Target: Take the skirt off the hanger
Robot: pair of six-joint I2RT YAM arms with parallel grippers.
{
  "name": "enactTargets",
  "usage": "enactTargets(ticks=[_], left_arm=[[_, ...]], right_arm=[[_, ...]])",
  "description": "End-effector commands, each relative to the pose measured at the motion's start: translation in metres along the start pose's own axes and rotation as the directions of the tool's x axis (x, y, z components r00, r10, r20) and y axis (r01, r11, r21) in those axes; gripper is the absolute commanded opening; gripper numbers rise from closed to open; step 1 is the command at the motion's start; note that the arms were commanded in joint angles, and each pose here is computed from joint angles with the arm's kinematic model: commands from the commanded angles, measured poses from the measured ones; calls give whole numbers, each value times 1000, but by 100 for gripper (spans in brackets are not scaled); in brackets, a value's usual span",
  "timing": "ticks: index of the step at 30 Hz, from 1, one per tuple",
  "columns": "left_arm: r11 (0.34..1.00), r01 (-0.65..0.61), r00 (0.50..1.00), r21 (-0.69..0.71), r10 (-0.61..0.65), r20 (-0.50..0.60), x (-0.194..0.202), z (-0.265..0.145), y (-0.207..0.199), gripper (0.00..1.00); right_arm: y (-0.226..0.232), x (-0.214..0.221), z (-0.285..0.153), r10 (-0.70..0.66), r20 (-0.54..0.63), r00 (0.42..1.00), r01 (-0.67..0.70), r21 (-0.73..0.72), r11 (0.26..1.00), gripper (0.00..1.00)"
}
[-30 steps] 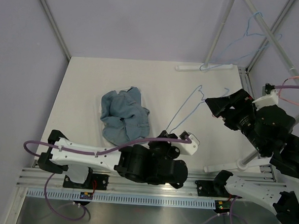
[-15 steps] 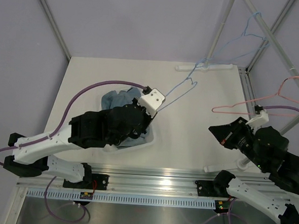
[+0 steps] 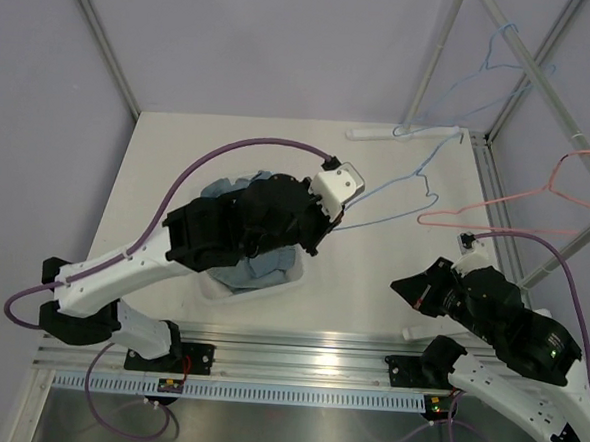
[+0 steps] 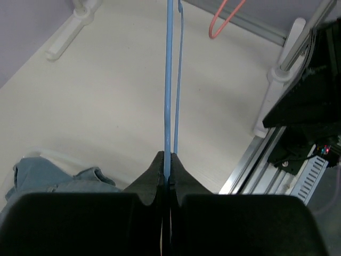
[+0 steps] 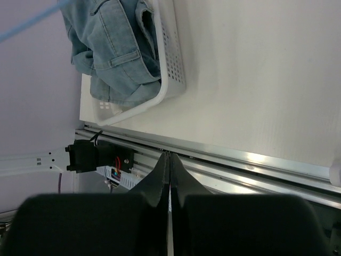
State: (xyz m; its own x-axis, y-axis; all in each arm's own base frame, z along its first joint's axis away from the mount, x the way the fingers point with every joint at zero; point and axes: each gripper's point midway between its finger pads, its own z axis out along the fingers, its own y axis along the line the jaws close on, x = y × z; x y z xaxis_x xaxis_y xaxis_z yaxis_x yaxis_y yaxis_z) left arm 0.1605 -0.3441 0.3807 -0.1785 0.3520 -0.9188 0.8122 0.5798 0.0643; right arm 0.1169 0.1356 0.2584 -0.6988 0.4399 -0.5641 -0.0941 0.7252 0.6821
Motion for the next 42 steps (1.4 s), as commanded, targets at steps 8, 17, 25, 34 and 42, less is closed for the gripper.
enactTargets(ticks=[8,17,25,34,42], left_arm=[[991,-36,982,126,12,187,-107,47,2,0],[946,67,940,316,-167,299,-152,67,-7,0],[888,94,925,450,-245,291,-156,99,-33,0],[862,151,925,483,-295,238,-144,125,-34,0],[869,170,931,464,-296,214,-135,125,-23,0]], right_arm=[[-10,22,5,65,-47,997,-66,-28,997,0],[-9,14,-4,68,-18,997,-69,-32,997,0],[-8,12,-8,83,-4,997,-83,-50,995,0],[-12,13,-12,93,2,996,-93,-48,995,0],[-9,14,-4,85,-4,996,-85,-52,995,0]])
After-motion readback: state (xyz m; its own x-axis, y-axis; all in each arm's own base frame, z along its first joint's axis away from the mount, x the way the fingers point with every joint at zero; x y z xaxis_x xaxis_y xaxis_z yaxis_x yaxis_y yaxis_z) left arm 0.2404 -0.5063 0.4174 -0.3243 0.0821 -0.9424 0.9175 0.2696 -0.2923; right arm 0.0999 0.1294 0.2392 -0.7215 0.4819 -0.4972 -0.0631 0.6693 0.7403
